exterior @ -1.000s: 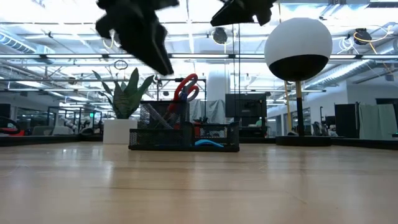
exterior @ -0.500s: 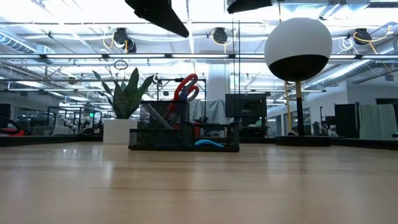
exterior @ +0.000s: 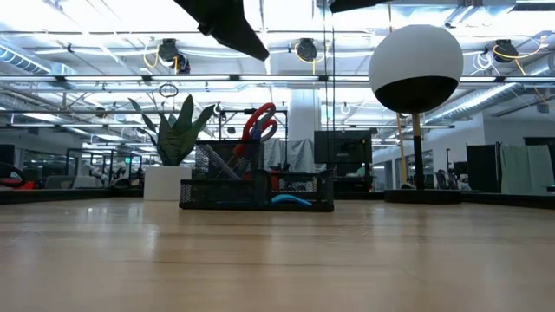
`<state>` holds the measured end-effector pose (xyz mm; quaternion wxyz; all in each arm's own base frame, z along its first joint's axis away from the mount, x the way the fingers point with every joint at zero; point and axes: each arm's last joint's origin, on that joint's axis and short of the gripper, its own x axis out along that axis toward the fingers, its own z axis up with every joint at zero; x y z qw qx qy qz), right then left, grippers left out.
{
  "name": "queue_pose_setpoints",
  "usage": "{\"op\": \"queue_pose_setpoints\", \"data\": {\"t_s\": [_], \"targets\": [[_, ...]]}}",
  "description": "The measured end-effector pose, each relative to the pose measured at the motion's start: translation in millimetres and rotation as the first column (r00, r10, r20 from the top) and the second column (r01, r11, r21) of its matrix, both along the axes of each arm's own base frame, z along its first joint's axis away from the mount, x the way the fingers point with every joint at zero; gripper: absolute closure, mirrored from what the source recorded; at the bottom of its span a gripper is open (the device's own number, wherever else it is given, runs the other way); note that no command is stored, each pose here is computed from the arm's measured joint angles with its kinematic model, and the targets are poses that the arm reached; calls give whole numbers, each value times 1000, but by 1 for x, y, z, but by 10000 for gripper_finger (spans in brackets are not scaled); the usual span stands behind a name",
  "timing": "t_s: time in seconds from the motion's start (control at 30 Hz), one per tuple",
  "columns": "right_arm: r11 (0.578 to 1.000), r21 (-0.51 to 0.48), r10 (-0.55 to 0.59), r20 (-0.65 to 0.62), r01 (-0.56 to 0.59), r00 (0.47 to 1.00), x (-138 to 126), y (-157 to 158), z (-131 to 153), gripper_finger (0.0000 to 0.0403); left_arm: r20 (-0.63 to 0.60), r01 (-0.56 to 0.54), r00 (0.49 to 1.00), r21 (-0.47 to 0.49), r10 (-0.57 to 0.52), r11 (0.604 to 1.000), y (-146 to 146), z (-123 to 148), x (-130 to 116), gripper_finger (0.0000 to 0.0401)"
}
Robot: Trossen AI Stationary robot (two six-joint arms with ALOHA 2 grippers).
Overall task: Pick and place office supplies into organizer
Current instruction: Return to Home Position
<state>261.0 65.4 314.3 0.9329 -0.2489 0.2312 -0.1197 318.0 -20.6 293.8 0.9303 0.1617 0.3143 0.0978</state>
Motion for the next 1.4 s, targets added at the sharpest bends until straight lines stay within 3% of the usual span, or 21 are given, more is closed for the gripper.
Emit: {"op": "queue_pose_setpoints", "data": {"t_s": [0.27, 0.5, 0.73, 1.0, 1.23, 1.4], "targets": [[999, -30, 11, -15, -11, 1000, 0, 0, 0, 298, 7, -23, 1000, 40, 23, 999, 21, 2, 2, 213], [999, -45, -4, -8, 4, 1000, 2, -6, 1, 298, 116, -12, 993, -51, 18, 999, 52, -10, 4, 213], [998, -62, -15, -8, 14, 1000, 3, -11, 2, 298, 79, -85, 993, -84, 91, 993, 72, -31, -3, 213], [998, -60, -14, 6, 14, 1000, 4, -11, 3, 298, 204, 26, 979, -112, -2, 993, 56, -11, -4, 213], [998, -56, -14, 14, 15, 1000, 4, -10, 4, 298, 292, 110, 954, -118, -71, 987, 31, 16, -22, 213], [998, -56, -14, 15, 15, 1000, 4, -10, 4, 298, 388, 159, 914, -77, -118, 984, 23, 10, -36, 213]]}}
